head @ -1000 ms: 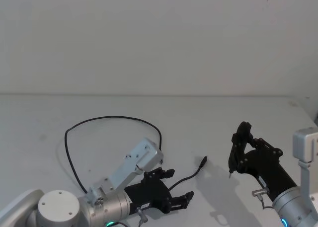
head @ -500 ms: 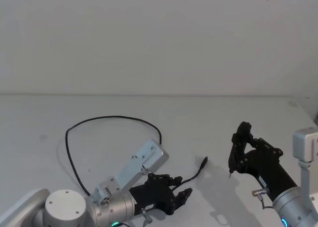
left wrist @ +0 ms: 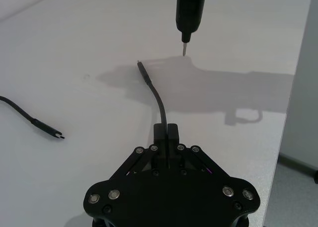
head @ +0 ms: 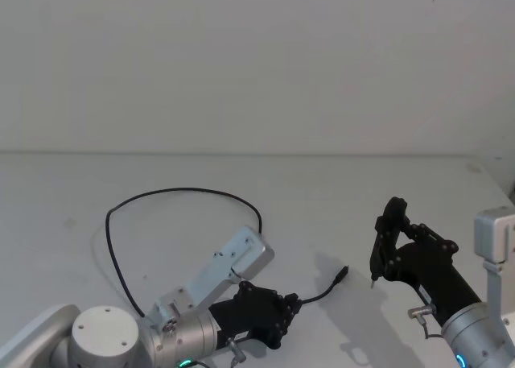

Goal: Pick up the data cable with the one hand.

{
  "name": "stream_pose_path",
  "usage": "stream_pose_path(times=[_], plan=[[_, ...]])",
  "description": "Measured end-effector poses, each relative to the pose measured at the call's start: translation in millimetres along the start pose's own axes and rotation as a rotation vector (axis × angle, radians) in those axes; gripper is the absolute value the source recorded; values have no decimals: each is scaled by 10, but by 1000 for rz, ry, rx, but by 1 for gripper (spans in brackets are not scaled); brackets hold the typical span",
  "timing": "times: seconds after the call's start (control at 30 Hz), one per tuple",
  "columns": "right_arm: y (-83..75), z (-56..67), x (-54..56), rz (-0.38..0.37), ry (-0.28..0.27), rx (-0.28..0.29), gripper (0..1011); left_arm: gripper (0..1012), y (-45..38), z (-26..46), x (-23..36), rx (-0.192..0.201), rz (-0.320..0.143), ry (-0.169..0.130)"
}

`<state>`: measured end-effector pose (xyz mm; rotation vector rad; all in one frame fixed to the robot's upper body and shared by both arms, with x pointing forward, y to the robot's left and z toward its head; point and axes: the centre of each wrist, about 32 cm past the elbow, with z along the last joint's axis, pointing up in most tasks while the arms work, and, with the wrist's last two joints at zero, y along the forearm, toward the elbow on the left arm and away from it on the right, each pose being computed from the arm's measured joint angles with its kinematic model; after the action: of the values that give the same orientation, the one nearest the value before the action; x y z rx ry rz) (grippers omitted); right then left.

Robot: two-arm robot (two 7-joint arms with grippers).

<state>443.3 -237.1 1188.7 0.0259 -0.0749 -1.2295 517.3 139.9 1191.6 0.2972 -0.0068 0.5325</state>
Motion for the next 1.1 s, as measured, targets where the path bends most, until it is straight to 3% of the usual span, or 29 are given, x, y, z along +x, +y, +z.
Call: stream_pose_path(times=[0.33, 0.4, 0.63, 0.9, 1.1], plan=[[0, 0, 0, 0, 0, 0, 279, 35, 55, 108, 46, -47, 19, -13], [0, 0, 0, 0, 0, 0, 279, 35, 88, 158, 73, -70, 26, -19], [0, 0, 0, 0, 0, 0, 279, 35, 159, 232, 116, -103, 26, -31], [11, 10, -4, 0, -2, 7, 279, 35, 228, 270, 135, -118, 12, -40], [70, 57, -14, 4, -15, 47, 279, 35, 259, 288, 140, -125, 5, -44]])
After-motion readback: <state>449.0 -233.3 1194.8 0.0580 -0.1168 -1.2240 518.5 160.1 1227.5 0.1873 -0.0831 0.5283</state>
